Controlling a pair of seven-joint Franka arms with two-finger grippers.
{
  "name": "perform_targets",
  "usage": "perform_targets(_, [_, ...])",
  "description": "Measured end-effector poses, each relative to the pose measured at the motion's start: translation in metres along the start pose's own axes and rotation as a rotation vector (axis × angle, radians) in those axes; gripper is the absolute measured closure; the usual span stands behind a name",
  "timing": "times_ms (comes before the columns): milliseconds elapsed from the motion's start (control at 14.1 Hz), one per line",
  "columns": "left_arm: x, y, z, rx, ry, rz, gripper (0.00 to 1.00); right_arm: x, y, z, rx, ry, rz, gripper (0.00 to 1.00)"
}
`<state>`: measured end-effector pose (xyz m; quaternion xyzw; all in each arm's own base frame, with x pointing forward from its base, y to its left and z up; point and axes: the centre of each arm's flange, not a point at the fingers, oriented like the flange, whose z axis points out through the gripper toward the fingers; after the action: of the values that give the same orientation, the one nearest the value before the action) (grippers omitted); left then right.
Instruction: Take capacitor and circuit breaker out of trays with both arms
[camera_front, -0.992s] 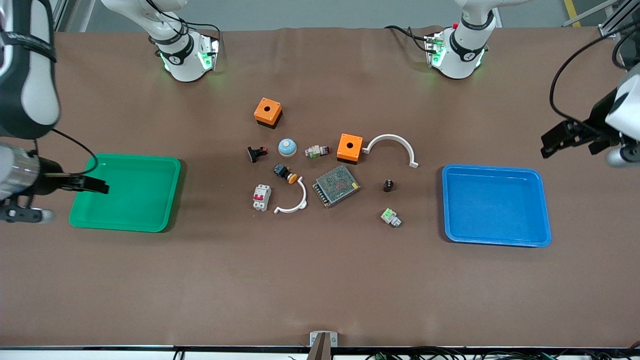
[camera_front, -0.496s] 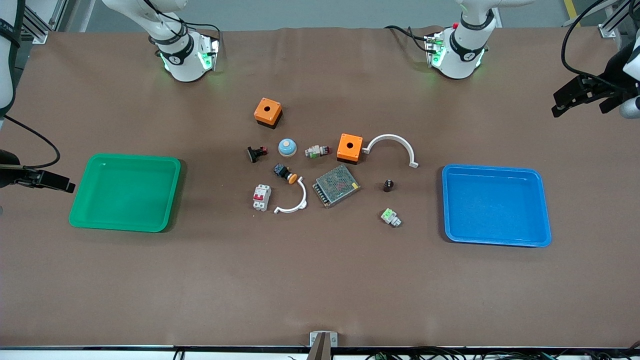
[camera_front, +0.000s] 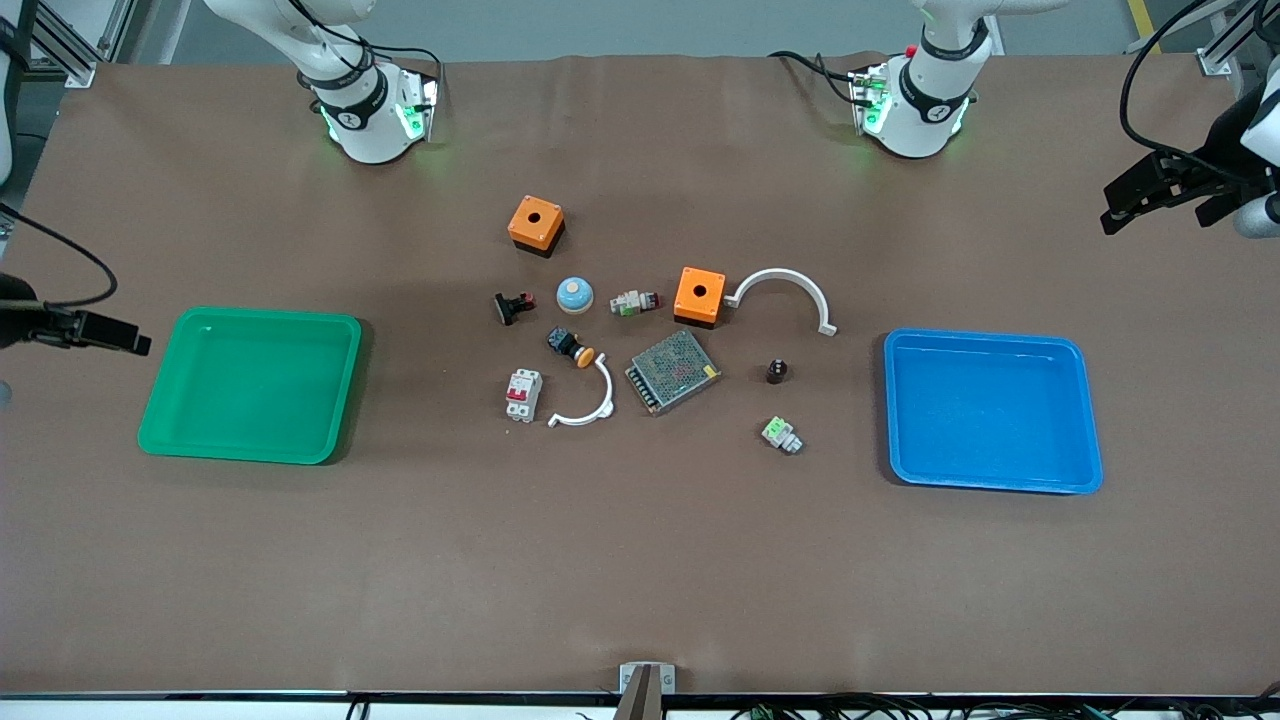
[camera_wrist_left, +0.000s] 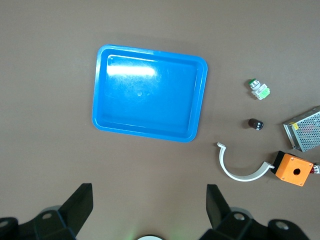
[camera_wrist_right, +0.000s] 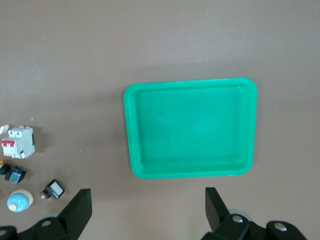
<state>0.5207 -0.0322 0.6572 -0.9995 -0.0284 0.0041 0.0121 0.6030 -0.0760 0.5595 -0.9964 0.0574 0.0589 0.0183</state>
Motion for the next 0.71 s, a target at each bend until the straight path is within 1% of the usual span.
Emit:
perform_targets(425, [-0.002, 0.016, 0.000, 0.001, 0.001, 0.029, 0.00, -0.056, 0.000, -0.025, 0.004, 0.033, -0.012, 0.00])
perform_targets(709, [-0.002, 0.016, -0.003, 0.000, 0.008, 0.029, 0.00, -0.075, 0.000, -0.035, -0.003, 0.056, -0.017, 0.00])
